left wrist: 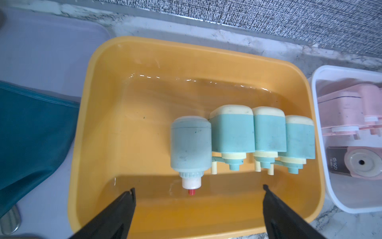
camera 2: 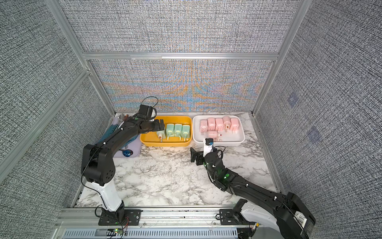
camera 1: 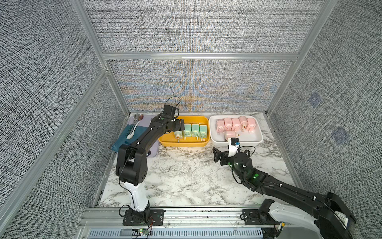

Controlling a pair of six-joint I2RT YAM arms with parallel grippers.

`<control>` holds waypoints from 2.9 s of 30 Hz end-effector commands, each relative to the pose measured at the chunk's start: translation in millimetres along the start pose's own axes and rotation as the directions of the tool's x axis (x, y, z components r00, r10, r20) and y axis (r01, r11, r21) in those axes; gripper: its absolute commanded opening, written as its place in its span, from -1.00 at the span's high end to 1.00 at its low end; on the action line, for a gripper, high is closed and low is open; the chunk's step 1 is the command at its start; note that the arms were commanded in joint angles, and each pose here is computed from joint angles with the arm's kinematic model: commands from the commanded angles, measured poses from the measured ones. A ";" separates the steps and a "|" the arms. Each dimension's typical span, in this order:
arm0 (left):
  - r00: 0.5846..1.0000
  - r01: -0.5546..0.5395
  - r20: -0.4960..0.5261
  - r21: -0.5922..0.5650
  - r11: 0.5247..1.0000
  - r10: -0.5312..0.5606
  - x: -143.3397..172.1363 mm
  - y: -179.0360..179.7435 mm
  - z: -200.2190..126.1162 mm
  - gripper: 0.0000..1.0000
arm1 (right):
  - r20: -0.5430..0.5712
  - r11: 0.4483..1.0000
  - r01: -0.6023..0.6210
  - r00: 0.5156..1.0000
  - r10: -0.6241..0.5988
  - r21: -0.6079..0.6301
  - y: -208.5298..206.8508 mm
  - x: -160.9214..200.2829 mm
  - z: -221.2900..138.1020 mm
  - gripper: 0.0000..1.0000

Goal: Place the pencil sharpeners by color into the storage box
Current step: Place the pencil sharpener in the storage box, then reset both arms

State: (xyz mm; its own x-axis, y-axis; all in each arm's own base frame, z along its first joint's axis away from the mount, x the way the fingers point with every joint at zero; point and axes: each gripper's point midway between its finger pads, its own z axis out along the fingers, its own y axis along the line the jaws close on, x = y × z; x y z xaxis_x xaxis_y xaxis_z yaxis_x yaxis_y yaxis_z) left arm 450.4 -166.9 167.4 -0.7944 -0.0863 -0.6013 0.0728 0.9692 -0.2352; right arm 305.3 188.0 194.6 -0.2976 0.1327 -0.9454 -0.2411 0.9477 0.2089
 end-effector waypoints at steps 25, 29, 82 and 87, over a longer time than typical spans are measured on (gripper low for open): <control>0.900 -0.118 0.333 -0.435 0.893 0.281 82.3 129.6 -84.3 -0.99 | -0.009 0.918 0.095 0.995 -0.099 0.385 -200.9 18.2 -8.5 -0.98; 0.917 -0.151 0.280 -0.416 0.897 0.284 86.6 139.0 -57.9 -0.99 | -0.028 0.931 0.100 0.995 -0.096 0.352 -205.2 23.7 1.6 -0.98; 0.849 0.018 0.488 -0.412 0.911 0.204 71.2 189.9 -25.3 -0.98 | 0.163 0.940 0.237 0.946 -0.281 0.244 -182.3 16.5 10.0 -0.98; 0.848 0.019 0.488 -0.412 0.911 0.204 71.1 190.0 -25.3 -0.98 | 0.235 0.939 0.256 0.921 -0.309 0.230 -172.8 20.3 -8.9 -0.98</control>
State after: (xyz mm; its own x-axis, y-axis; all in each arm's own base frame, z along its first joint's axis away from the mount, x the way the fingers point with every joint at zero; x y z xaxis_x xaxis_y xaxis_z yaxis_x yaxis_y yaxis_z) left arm 390.4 15.7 92.4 -0.3917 0.0225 -0.9198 -0.1833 0.9777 0.1020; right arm 336.8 19.4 111.9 -0.1276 -0.0884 -0.9879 -0.0742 0.9941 -0.0794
